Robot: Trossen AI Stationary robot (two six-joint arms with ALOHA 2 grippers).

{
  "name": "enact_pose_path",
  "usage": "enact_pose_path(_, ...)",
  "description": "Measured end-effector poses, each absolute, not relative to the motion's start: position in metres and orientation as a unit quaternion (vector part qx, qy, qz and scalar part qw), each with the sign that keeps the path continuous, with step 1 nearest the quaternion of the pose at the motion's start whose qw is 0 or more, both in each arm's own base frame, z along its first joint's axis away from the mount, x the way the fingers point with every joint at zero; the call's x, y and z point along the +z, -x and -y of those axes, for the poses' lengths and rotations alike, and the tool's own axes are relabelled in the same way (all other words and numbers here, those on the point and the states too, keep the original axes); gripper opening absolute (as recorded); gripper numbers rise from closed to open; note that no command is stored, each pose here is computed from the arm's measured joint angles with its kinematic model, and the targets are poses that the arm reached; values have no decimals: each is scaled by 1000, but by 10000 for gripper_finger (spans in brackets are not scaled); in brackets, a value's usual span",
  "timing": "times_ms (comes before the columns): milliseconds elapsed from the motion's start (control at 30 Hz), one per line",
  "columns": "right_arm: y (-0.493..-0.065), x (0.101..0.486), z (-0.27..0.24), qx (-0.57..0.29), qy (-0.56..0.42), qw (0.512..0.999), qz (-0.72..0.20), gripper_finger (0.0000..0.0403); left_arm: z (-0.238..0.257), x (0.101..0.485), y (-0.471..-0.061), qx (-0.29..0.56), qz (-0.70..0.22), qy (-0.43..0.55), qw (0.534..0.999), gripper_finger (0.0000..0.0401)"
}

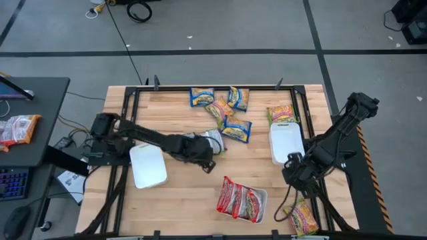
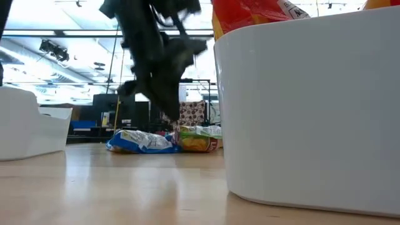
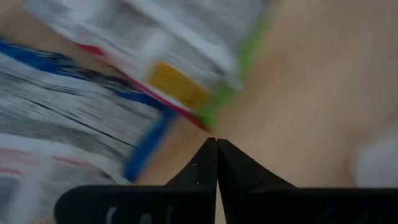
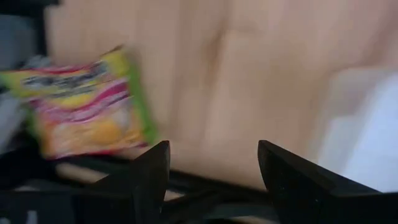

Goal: Sort Maruchan noodles
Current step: Put the red noodle pack into the bottom white bin

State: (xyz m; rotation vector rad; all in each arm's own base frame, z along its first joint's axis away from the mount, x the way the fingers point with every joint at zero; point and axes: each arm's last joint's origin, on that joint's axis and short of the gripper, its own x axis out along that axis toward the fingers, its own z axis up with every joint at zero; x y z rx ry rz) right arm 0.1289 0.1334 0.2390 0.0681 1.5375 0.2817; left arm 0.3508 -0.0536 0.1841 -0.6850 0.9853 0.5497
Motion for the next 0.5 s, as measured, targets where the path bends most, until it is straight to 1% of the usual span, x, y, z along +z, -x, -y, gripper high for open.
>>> enact_pose_path(67,-129,233,-142,145,-72,708,-687,248,64,195,-348,232,-447,320,802,8)
enact_pose_path(133,-133,228,-151,155,-116,724,-663,246,78,205,-345,201,-436,324,815,8)
enact_pose_path(233,-143,223,-164,146,-167,755,-616,243,106,208,-342,162,-427,334,824,8)
enact_pose_path(367,-154,207,-175,120,-167,763,-613,240,138,203,-336,130,-435,337,825,8)
enact_pose_path(500,-166,191,-186,119,-159,771,-605,240,154,189,-333,130,-446,313,828,8)
